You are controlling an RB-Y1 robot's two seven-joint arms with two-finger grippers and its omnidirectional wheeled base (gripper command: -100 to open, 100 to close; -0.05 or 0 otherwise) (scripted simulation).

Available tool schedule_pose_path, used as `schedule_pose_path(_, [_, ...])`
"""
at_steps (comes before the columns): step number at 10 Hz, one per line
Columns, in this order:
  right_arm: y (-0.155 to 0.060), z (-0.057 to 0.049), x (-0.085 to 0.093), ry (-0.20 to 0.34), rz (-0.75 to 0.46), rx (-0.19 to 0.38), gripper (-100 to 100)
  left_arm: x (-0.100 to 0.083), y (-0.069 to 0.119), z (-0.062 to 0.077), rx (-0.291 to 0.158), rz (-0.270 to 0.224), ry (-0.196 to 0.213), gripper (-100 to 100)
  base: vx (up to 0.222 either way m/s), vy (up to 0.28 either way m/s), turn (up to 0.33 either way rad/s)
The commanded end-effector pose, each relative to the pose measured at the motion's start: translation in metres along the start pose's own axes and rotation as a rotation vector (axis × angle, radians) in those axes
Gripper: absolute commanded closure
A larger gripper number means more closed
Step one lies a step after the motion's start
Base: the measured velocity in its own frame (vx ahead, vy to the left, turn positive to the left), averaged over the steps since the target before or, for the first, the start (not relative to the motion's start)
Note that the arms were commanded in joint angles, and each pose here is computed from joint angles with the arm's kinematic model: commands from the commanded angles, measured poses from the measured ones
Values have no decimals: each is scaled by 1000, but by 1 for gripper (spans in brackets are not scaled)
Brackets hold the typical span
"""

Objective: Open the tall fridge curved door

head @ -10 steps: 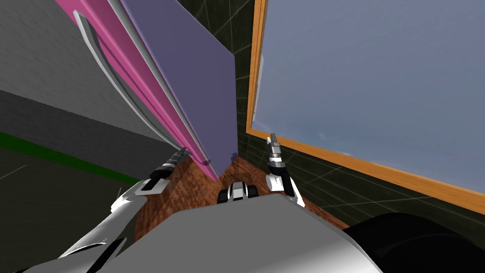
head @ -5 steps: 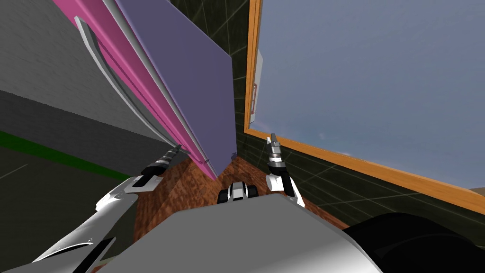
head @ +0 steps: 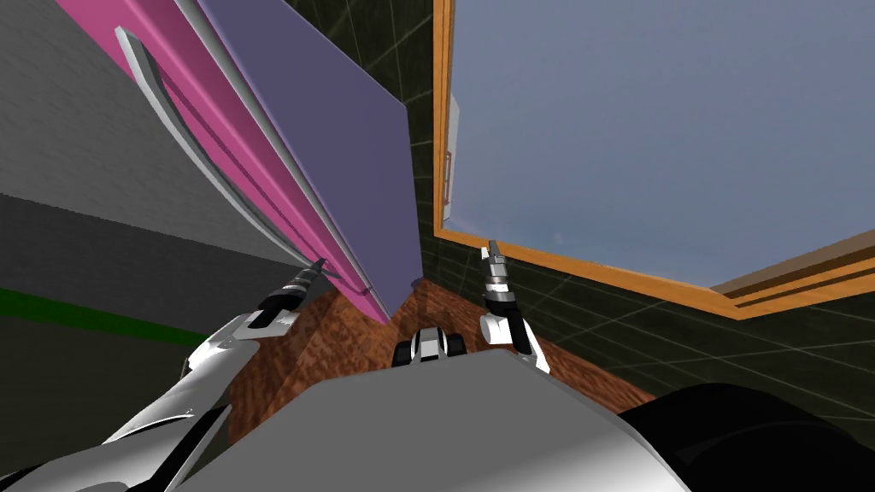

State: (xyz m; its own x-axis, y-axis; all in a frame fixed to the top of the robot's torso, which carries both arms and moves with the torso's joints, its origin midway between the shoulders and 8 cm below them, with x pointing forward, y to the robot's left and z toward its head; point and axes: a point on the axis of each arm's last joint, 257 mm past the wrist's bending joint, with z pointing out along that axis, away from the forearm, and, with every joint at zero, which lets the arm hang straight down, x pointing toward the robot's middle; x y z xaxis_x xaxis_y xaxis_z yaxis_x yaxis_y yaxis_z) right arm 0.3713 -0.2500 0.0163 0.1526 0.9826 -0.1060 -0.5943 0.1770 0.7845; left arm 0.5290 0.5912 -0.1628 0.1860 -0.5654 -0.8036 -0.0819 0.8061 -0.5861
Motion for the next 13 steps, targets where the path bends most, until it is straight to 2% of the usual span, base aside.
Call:
schedule_pose_path(1, [0, 0, 0, 0, 0, 0, 0, -7, 5, 12, -43, 7, -31, -100, -108, 66, -177])
schedule_pose_path(2, [0, 0, 0, 0, 0, 0, 0, -8, 7, 15, -58, 7, -39, -100, -91, 46, -149])
schedule_pose_path(3, [0, 0, 0, 0, 0, 0, 0, -8, 6, 13, -49, 6, -33, -100, -45, 21, -29])
schedule_pose_path(4, [0, 0, 0, 0, 0, 0, 0, -5, 3, 9, -29, 6, -22, 100, 53, -31, 220])
schedule_pose_path(8, [0, 0, 0, 0, 0, 0, 0, 6, -7, -8, 41, -5, 31, 100, 155, -87, 240])
schedule_pose_path(9, [0, 0, 0, 0, 0, 0, 0, 12, -11, -16, 68, -13, 56, 100, 155, -92, 279])
schedule_pose_path(10, [0, 0, 0, 0, 0, 1, 0, 3, -11, -11, 56, -1, 34, 100, 72, -49, 81])
schedule_pose_path(11, [0, 0, 0, 0, 0, 0, 0, 6, -22, -13, 94, -4, 51, 100, -54, 132, -31])
schedule_pose_path(12, [0, 0, 0, 0, 0, 0, 0, 6, -22, -13, 94, -4, 51, 100, -83, 196, -27])
schedule_pose_path(13, [0, 0, 0, 0, 0, 0, 0, 9, -31, -16, 125, -6, 69, 100, -139, 249, -24])
